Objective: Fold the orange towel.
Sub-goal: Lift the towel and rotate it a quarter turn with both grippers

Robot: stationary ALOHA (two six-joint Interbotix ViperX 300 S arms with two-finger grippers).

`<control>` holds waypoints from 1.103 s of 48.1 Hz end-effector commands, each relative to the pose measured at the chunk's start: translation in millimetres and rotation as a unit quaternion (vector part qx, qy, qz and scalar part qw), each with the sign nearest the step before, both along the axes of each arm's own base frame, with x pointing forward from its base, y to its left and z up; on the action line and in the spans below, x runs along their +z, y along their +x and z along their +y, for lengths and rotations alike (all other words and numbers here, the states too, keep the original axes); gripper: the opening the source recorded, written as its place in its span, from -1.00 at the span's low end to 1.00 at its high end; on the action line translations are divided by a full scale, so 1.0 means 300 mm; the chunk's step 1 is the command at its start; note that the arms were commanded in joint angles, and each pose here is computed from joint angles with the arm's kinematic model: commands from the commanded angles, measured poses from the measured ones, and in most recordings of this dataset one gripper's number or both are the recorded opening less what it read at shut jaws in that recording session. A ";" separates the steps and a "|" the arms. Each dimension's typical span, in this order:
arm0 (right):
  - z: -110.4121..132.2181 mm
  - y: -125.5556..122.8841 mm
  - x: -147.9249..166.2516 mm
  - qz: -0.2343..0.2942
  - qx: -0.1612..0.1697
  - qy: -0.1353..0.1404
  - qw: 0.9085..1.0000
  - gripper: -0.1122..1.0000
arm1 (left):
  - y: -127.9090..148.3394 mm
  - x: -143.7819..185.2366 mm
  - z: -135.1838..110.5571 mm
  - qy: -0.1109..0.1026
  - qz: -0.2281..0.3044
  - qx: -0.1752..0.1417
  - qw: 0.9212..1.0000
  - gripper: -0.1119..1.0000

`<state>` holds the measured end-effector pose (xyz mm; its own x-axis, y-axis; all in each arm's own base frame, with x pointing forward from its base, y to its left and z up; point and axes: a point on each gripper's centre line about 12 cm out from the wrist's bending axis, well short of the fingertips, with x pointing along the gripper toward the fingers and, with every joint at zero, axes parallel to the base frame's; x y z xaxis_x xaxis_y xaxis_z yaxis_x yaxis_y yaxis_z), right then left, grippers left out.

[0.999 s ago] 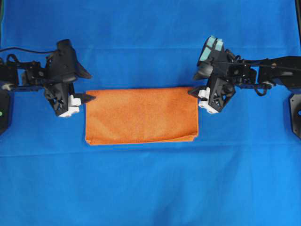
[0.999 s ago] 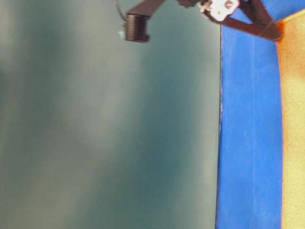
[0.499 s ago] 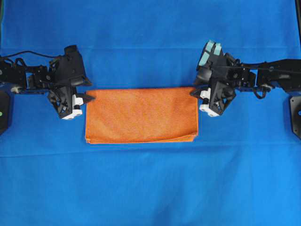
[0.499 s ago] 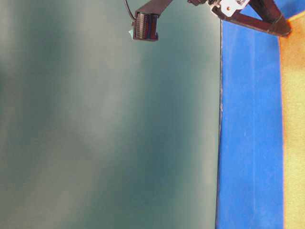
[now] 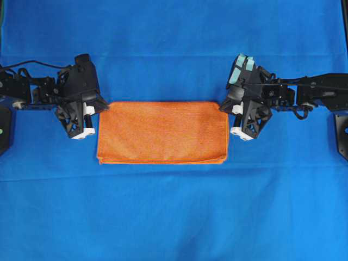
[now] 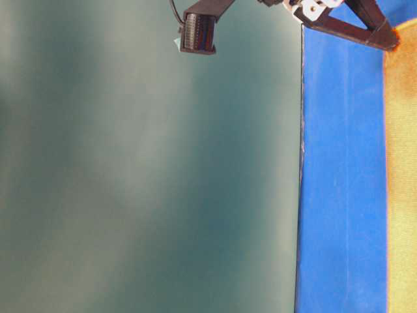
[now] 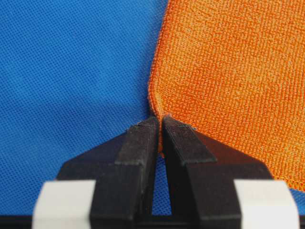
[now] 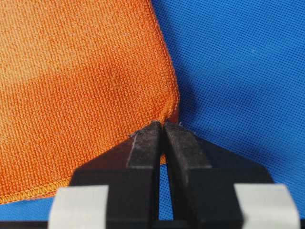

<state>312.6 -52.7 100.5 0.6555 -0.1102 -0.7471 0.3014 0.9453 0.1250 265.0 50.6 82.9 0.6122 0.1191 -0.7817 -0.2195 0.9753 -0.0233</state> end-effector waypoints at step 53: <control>0.024 -0.030 0.451 -0.110 0.029 -0.047 0.992 -0.76 | 0.002 0.494 -0.180 0.007 -0.114 -0.101 0.988 -0.76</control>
